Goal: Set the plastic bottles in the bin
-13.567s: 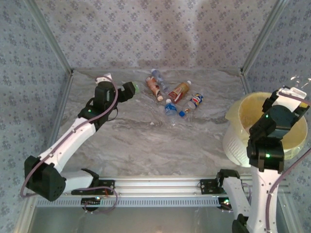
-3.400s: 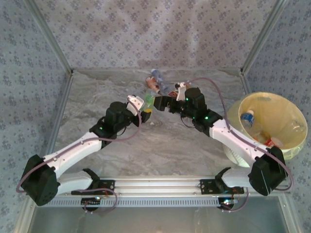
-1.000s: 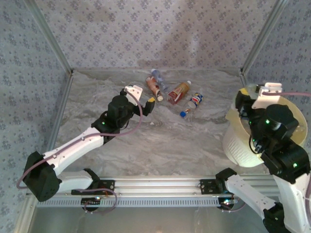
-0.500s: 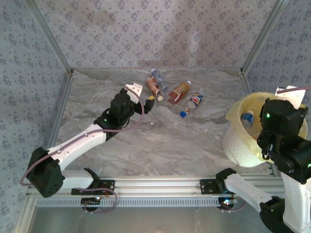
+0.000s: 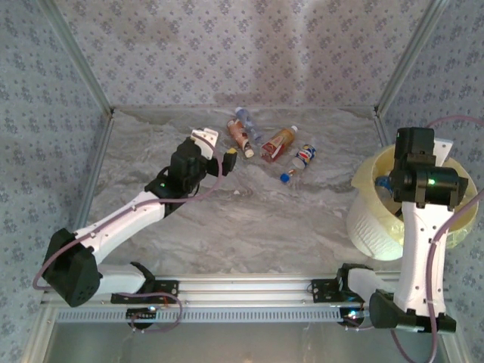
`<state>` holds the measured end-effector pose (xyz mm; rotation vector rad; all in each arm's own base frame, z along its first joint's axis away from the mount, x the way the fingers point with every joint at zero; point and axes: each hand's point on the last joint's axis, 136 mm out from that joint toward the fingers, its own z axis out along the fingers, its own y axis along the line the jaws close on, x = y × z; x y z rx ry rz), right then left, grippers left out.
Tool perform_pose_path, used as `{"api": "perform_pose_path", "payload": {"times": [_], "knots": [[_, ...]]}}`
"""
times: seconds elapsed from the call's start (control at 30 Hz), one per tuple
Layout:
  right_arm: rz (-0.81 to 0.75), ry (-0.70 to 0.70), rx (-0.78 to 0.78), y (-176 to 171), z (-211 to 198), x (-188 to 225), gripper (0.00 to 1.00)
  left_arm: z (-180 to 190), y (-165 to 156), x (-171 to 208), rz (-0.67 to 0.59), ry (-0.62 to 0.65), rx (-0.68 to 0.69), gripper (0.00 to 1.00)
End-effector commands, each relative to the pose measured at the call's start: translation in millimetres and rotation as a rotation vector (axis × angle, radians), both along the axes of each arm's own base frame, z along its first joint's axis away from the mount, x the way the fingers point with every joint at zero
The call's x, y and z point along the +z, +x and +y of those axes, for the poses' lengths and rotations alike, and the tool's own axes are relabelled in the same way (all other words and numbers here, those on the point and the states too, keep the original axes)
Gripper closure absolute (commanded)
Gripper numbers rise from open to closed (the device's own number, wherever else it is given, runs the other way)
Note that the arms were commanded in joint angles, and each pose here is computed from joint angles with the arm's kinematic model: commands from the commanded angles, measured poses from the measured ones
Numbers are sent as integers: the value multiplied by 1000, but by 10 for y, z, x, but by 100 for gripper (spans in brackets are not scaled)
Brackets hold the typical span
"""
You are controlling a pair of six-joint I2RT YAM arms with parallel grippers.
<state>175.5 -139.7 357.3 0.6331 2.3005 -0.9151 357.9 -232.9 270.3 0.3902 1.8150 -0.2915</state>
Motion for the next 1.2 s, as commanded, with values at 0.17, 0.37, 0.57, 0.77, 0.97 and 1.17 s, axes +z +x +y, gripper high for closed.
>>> {"api": "perform_pose_path", "payload": {"times": [0.17,0.37,0.57,0.77,0.97,1.17], "knots": [[-144,50,64,125,100,179,0,64,48,155,0,-56,25,2],[-273,157,216,351,421,274,0,200,110,114,32,-97,87,2],[-419,315,506,722,1134,566,0,393,158,11,87,-158,160,2],[-363,320,778,1284,2057,545,0,618,166,-94,125,-199,241,2],[-371,449,920,1853,2900,217,0,858,127,-184,158,-230,314,2],[-353,642,791,2402,3140,-409,0,1030,47,-238,170,-243,358,2]]}}
